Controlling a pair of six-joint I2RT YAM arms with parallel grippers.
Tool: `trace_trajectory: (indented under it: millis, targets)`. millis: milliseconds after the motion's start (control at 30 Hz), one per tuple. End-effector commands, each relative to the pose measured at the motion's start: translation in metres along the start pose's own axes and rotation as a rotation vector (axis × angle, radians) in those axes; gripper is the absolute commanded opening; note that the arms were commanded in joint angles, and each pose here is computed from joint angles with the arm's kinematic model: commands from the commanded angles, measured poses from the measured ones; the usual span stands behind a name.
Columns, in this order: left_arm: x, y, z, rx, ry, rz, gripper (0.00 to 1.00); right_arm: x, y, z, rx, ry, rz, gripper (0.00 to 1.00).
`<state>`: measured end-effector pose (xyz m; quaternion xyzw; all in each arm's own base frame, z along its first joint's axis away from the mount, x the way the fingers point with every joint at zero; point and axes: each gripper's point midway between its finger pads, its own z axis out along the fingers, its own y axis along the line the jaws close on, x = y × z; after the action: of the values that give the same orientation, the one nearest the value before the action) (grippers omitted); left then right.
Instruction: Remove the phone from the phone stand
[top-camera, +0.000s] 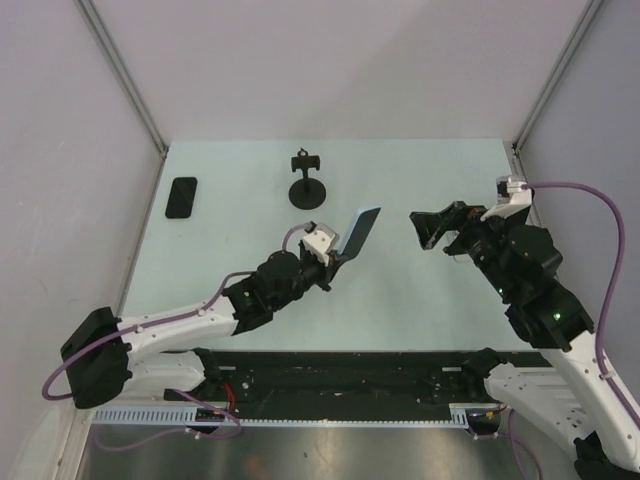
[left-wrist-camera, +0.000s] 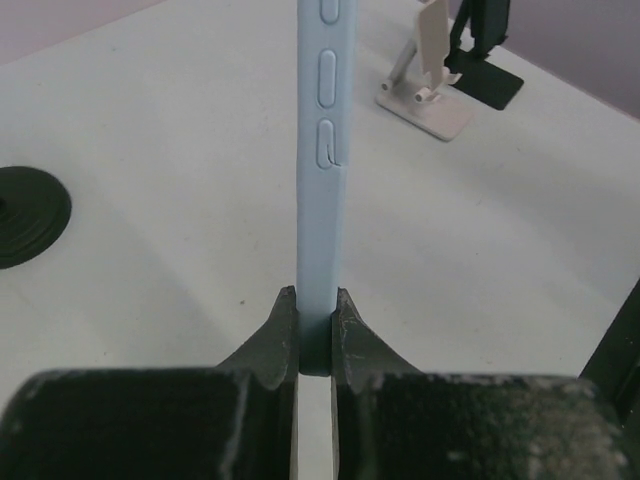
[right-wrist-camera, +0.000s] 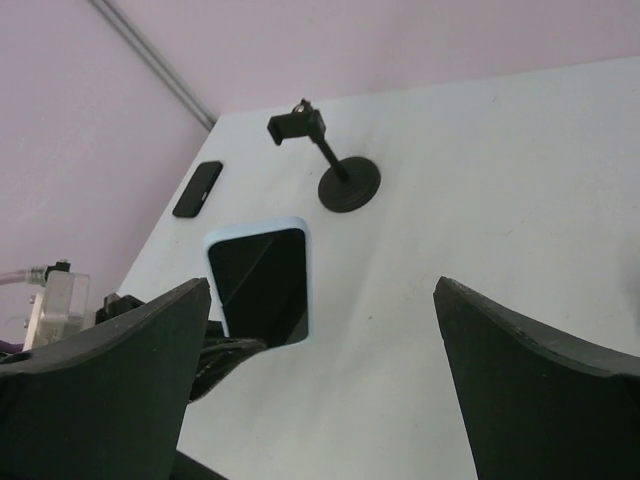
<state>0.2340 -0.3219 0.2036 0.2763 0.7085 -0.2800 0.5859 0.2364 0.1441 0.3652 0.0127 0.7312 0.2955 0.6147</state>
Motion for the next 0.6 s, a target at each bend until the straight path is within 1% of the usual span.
trace_trajectory:
  millis: [0, 33, 67, 100, 133, 167, 200, 233, 267, 300, 333, 367, 400, 433, 567]
  targets:
    - [-0.042, 0.022, -0.016, -0.044, -0.106, -0.071, 0.00, -0.014, -0.021, -0.015, 0.095, -0.054, -0.083, 1.00]
    - [-0.042, 0.038, -0.017, -0.081, -0.097, -0.083, 0.00, -0.017, -0.028, -0.020, 0.125, -0.066, -0.097, 1.00]
    - [-0.047, 0.044, -0.021, -0.093, -0.100, -0.092, 0.00, -0.017, -0.033, -0.023, 0.145, -0.065, -0.119, 1.00]
    - [-0.040, 0.053, -0.024, -0.114, -0.065, -0.093, 0.00, -0.012, -0.040, -0.026, 0.174, -0.045, -0.140, 1.00]
    - [-0.041, 0.068, -0.027, -0.150, -0.058, -0.107, 0.00, -0.014, -0.047, -0.029, 0.210, -0.054, -0.151, 1.00]
    - [-0.047, 0.075, -0.032, -0.166, -0.065, -0.114, 0.00, -0.012, -0.052, -0.031, 0.231, -0.047, -0.173, 1.00]
    - [-0.040, 0.083, -0.035, -0.186, -0.025, -0.115, 0.00, -0.009, -0.059, -0.034, 0.259, -0.035, -0.184, 1.00]
    - [-0.041, 0.096, -0.039, -0.218, -0.017, -0.123, 0.00, -0.010, -0.064, -0.036, 0.289, -0.038, -0.193, 1.00]
    - [-0.048, 0.102, -0.042, -0.231, -0.020, -0.124, 0.00, -0.008, -0.068, -0.038, 0.302, -0.035, -0.205, 1.00]
    - [-0.045, 0.109, -0.046, -0.245, 0.000, -0.124, 0.00, -0.007, -0.071, -0.039, 0.309, -0.036, -0.221, 1.00]
    - [-0.046, 0.124, -0.050, -0.283, 0.003, -0.135, 0.00, -0.007, -0.073, -0.040, 0.318, -0.041, -0.228, 1.00]
    - [-0.054, 0.128, -0.052, -0.282, -0.005, -0.143, 0.00, -0.001, -0.077, -0.040, 0.326, -0.034, -0.237, 1.00]
    - [-0.047, 0.134, -0.056, -0.297, 0.033, -0.152, 0.00, -0.002, -0.079, -0.039, 0.329, -0.046, -0.248, 1.00]
    - [-0.049, 0.150, -0.061, -0.332, 0.031, -0.163, 0.00, 0.001, -0.081, -0.038, 0.334, -0.046, -0.254, 1.00]
    - [-0.052, 0.180, -0.072, -0.376, 0.072, -0.189, 0.00, 0.013, -0.095, -0.036, 0.372, -0.051, -0.273, 1.00]
